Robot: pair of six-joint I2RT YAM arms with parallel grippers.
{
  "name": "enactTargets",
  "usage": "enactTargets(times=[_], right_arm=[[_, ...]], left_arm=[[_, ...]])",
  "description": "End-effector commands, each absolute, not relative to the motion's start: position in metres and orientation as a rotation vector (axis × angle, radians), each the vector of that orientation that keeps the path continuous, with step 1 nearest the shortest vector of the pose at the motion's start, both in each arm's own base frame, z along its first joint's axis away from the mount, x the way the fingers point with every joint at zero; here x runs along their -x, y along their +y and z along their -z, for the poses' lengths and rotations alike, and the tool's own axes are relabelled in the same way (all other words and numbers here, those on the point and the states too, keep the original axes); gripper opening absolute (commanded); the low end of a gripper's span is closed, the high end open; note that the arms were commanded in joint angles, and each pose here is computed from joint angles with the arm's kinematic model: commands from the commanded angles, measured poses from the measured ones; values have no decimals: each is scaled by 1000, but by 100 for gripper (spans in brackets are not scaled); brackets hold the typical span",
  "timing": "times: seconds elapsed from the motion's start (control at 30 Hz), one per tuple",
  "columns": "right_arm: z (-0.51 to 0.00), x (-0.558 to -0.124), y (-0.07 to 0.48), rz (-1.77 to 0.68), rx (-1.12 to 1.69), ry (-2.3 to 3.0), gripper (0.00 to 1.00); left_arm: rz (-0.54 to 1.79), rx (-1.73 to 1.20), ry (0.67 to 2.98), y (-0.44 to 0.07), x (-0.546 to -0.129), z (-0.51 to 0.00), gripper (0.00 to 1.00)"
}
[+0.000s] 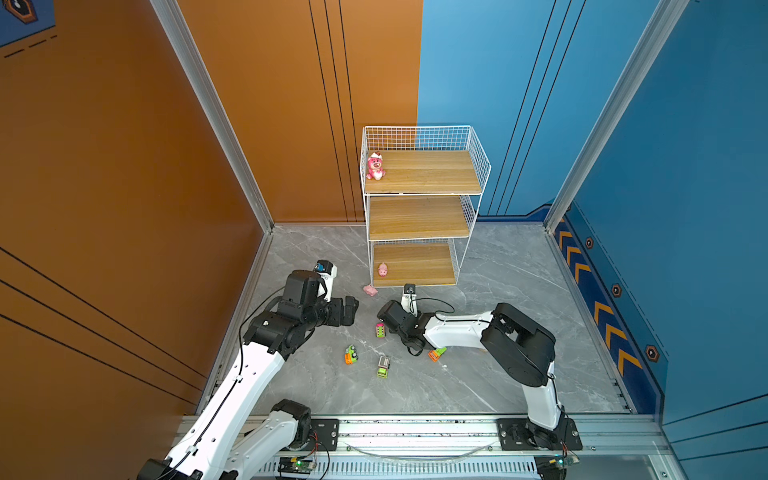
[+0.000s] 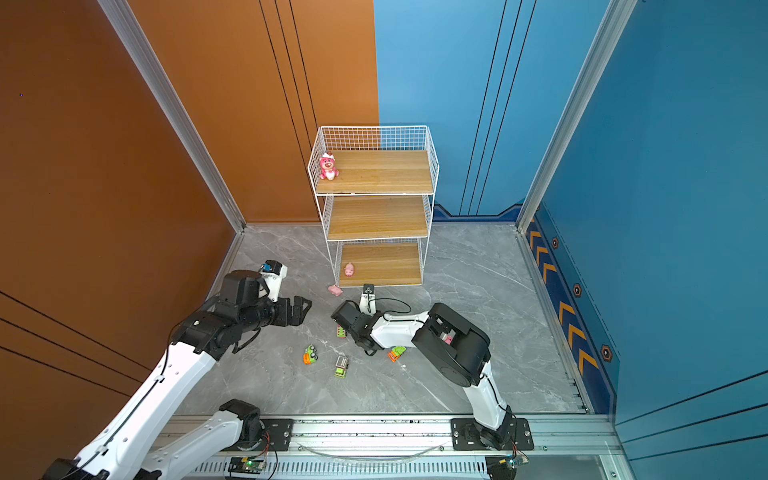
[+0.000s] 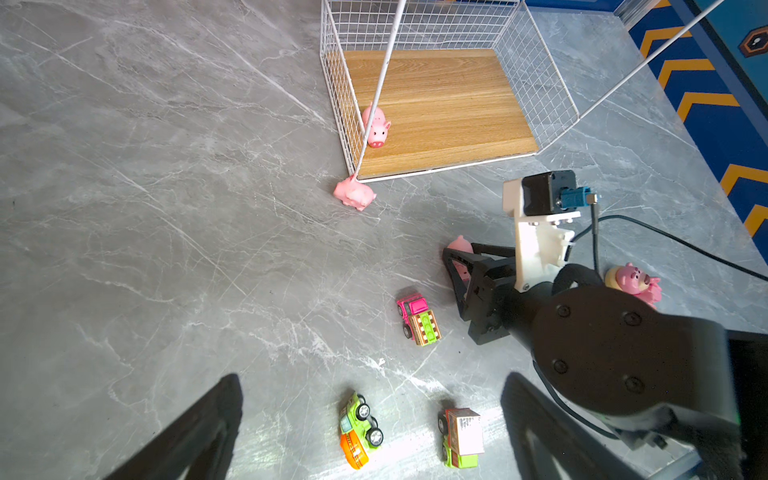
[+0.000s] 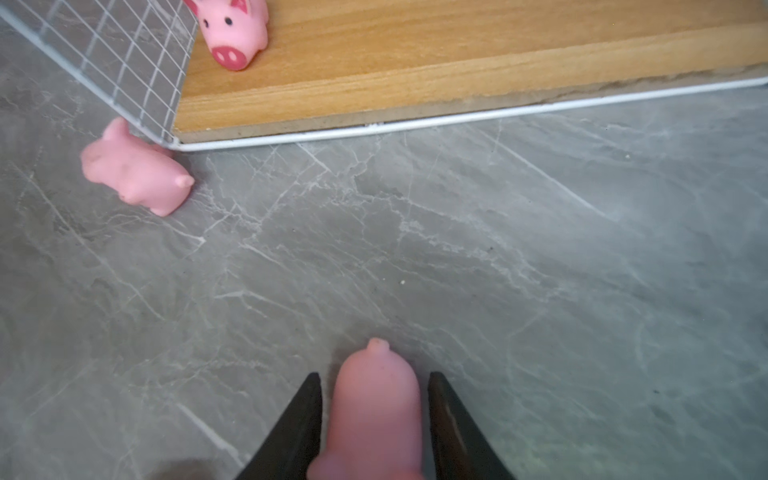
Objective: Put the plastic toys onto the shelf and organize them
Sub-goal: 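Lower the open right gripper around the pink pig and close it, then carry the held pink pig into the shelf's bottom tier with the right gripper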
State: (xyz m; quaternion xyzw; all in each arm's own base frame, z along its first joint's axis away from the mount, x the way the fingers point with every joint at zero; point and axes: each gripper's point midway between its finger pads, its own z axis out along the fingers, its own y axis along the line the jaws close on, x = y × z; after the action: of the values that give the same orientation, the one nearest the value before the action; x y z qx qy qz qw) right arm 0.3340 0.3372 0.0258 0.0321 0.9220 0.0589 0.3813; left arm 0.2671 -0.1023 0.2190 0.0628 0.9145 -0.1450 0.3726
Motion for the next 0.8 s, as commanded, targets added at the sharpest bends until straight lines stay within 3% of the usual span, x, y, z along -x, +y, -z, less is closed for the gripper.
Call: enactTargets(times=[0.0,0.37,0.77], right_arm=[[-22,-335,338,-148,-92,2376,39],[-50,-337,336,-182,-19,2292,24],[-84,-370,321,-251,101,2281,22]], left_arm=[[347,-174,2340,-101,-268,-218,98],[355,-168,2350,-102,-268,-216,98],[372,-171,2370,-104,-269,-211,98]])
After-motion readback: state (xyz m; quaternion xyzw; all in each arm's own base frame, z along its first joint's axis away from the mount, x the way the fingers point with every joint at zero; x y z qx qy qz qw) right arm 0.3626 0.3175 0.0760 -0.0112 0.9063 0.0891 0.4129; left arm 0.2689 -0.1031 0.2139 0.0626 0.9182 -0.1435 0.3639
